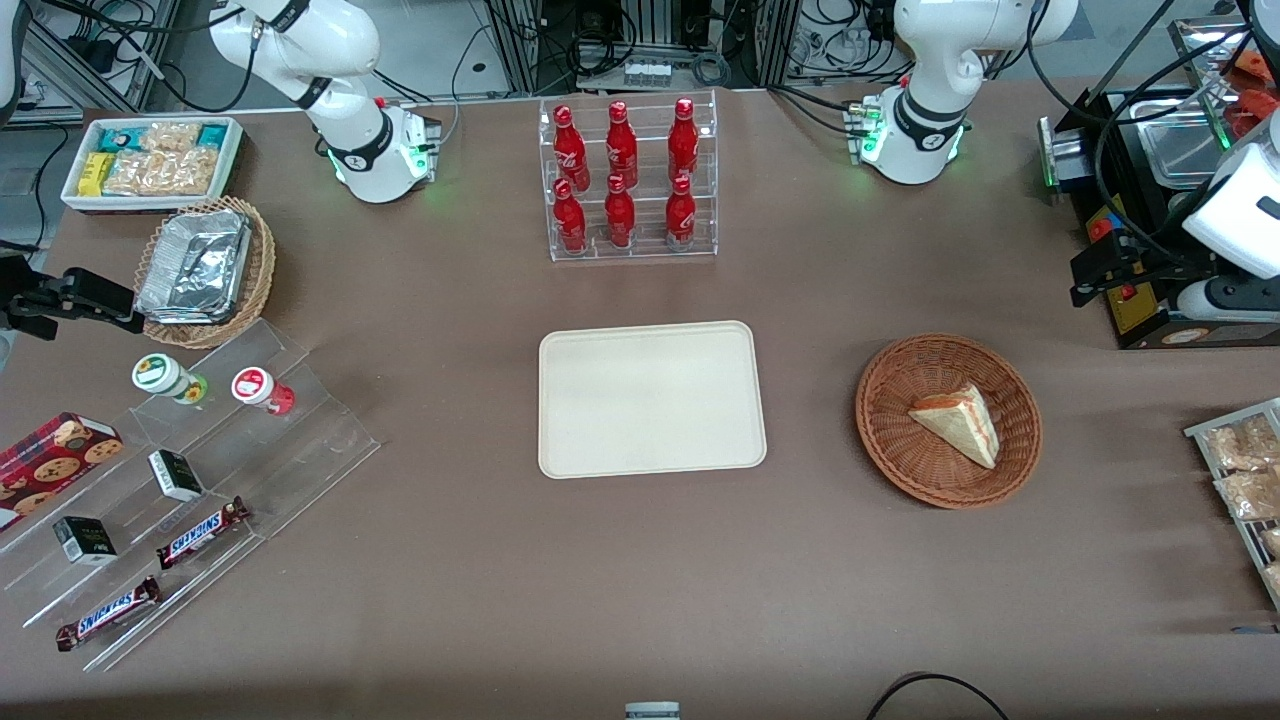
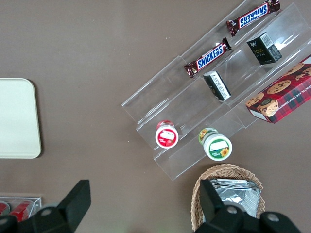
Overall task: Place sandwich from basket to tray
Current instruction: 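Move the left gripper over the wicker basket toward the sandwich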
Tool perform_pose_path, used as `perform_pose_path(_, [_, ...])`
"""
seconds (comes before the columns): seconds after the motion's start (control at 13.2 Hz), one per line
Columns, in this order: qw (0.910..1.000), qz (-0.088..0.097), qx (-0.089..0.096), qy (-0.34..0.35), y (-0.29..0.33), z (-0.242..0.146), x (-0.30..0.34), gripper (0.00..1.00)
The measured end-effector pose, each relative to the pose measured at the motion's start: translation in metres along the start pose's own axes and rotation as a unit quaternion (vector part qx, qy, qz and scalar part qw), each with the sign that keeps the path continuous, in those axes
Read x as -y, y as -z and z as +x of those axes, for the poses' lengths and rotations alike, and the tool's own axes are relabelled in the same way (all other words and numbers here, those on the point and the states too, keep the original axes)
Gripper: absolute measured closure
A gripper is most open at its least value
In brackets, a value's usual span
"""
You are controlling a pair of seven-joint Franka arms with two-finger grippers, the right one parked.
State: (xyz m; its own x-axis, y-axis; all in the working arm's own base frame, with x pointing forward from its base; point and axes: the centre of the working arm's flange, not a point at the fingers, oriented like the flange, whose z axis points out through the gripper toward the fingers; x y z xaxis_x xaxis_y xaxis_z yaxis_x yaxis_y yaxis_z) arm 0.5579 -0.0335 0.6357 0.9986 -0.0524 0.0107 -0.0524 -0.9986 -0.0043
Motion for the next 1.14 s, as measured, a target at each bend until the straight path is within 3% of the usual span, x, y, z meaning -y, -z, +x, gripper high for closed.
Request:
perform_pose_path(0.45, [0.9998,0.0,0.019,0.004,-0.011,-0.001,0.005,0.0])
perform_pose_path(0.76, [0.9997,0.0,0.021,0.008,-0.069,0.007,0.009,0.0])
perform_pose_path(0.91, [0.9993,0.0,0.031,0.019,-0.106,0.005,0.013,0.0])
perform_pose_path(1.14, [0.9966,0.001,0.013,0.081,-0.152,0.004,0.018,0.0])
